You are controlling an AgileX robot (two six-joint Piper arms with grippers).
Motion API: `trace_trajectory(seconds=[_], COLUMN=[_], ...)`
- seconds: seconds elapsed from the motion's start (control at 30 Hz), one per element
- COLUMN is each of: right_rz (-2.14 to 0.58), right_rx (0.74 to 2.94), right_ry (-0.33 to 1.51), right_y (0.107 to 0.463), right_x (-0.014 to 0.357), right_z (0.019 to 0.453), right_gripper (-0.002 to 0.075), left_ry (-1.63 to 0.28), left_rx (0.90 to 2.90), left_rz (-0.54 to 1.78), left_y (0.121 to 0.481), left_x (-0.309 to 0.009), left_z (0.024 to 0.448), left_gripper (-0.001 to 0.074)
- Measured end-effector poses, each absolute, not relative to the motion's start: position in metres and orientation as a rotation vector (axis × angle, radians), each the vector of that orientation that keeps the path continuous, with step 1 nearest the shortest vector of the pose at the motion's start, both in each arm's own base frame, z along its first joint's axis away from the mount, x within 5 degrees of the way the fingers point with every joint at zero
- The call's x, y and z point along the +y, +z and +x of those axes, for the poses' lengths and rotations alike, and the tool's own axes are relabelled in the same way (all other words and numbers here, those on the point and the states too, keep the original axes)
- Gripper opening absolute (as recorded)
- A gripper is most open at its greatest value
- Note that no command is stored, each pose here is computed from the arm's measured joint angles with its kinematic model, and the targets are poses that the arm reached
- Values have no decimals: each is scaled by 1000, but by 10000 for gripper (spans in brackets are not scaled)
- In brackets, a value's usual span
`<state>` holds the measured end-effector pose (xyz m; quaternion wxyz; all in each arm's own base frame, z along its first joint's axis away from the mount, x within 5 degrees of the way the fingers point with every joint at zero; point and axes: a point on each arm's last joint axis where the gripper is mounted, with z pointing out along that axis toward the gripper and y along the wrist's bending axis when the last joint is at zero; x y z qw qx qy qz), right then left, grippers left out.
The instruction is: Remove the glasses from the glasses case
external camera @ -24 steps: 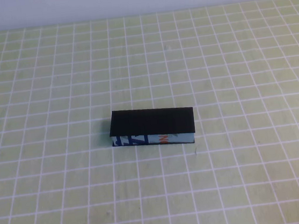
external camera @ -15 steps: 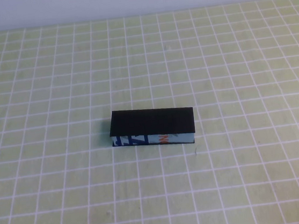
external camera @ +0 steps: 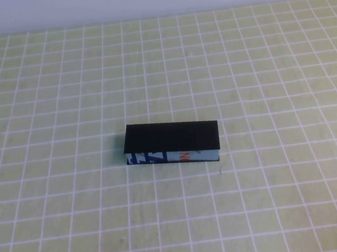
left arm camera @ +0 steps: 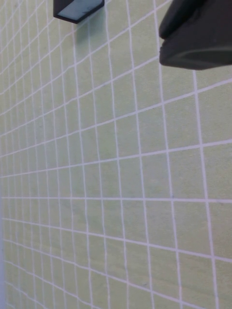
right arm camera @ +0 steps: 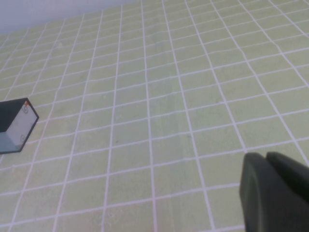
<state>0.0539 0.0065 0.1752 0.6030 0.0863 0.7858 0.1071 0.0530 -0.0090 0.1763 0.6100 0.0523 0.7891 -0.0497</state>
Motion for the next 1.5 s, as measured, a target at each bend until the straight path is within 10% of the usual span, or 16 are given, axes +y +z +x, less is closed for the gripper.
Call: trace_trajectory(seconds=[0.9, 1.5], right_rz=[200, 200], right_rx=[1819, 1819], right_ry=[248, 248], right_y=[175, 175], right_x=[7, 7], right_z=[54, 54], right_gripper=[-18, -18], left_ry=[-669, -615], left_rx=[1601, 2194], left_rz=[-378, 327], left_y=[199, 326], left_x=[-15, -62], left_z=[56, 176], left_gripper=[-4, -4])
